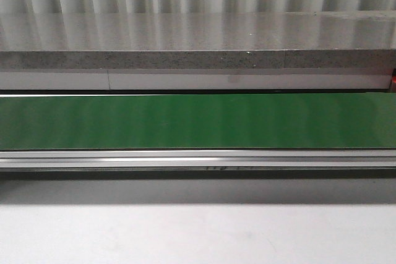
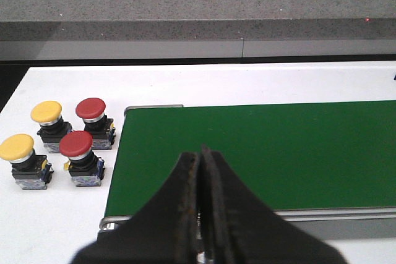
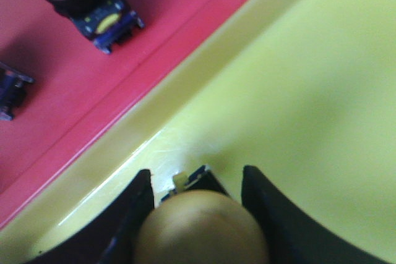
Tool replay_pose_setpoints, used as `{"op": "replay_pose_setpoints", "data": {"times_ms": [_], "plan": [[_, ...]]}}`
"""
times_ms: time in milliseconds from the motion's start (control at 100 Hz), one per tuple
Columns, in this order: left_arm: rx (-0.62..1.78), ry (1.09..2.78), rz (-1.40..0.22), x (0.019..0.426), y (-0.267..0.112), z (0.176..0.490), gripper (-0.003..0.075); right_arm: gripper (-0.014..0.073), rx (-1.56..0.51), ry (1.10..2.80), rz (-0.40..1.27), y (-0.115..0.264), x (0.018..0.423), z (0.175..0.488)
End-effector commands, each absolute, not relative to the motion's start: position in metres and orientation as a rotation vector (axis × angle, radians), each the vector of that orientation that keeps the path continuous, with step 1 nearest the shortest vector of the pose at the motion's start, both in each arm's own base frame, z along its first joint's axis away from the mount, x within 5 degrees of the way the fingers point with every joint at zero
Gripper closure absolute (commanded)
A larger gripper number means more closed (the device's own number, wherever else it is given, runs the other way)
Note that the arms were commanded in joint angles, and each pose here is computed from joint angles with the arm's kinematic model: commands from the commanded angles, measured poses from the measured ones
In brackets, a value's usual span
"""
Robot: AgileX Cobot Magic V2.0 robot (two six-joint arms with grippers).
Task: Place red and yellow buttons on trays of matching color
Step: 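Lower the yellow button into the yellow tray and open the right gripper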
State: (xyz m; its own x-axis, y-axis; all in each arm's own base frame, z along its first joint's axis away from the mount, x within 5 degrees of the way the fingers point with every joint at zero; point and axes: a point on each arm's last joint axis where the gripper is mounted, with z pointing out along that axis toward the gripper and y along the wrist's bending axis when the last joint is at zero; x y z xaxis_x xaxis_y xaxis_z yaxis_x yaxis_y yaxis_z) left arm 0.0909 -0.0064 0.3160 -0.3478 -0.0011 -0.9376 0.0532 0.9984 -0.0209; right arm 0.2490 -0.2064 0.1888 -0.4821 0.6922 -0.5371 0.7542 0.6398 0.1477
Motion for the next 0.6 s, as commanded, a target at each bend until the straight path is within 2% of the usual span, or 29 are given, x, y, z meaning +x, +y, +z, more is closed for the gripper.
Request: {"op": "replay_pose_setpoints", "data": {"times_ms": [0,80,250,320,390,590], "plan": [[0.058,1.834,-0.079,0.092,-0.009,0.331,0.074,0.0456,1.088,2.211,-0.177,-0.212,0.254,0.203],[0.058,1.834,-0.079,0.092,-0.009,0.331,0.074,0.0383,1.092,2.219,-0.175,-0.213,0.255,0.2],[0.058,1.834,-0.079,0.092,-0.009,0.331,0.074,0.0083,1.09,2.215,-0.175,-0.213,0.255,0.203],[0.058,1.834,-0.079,0.092,-0.009,0.331,0.074,0.0001,1.094,2.227,-0.169,-0.213,0.256,0.205],[0.058,1.834,-0.079,0.092,-0.009,0.331,0.074,-0.0033,1.093,2.232,-0.164,-0.213,0.256,0.212],[0.058,1.834,-0.079,0.092,-0.009,0.331,0.074,-0.0032,1.052,2.159,-0.182,-0.206,0.248,0.249]]}}
